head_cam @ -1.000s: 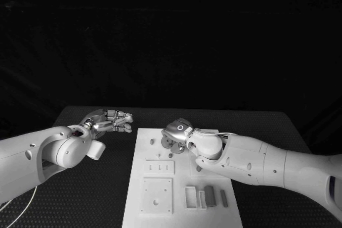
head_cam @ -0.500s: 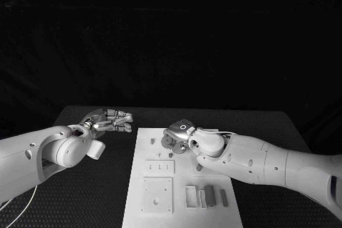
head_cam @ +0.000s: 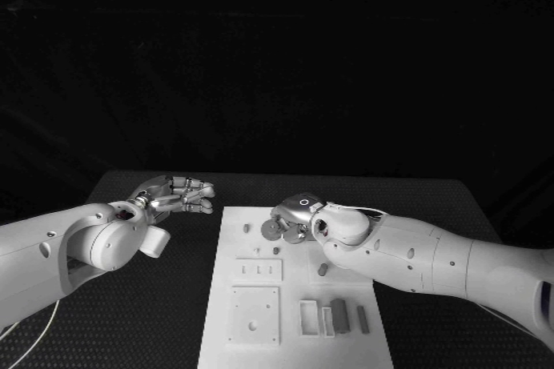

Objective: Assemble the parts on the task board

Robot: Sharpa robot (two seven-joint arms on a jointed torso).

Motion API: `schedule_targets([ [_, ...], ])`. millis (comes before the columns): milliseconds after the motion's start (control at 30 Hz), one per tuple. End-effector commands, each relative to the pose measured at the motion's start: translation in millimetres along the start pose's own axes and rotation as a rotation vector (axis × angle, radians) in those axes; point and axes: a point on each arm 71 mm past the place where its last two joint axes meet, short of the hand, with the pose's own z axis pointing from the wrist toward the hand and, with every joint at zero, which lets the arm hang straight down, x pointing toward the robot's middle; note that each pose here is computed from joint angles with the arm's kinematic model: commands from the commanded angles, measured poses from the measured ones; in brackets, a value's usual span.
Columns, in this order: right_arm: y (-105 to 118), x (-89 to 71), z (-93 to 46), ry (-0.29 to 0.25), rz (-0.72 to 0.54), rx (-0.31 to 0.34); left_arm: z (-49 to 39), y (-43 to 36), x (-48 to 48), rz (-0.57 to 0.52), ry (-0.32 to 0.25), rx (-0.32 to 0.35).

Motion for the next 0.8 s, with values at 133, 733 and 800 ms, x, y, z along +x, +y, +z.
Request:
schedule_targets([
  [133,-5,13.4,-2.6,0.105,0.067,0.014,0.1,-1.5,2.4,-0.001,0.018,0.007],
  [733,-25,-31.8,-26.9,-0.212,0.096,0.044,-1.3,-0.9,-4.0,0.003,-0.006,0.009],
  [800,-31,-40.5,-32.8,-0.238,0.094,0.043,-1.8,-0.8,-4.9,0.003,-0.009,0.008],
])
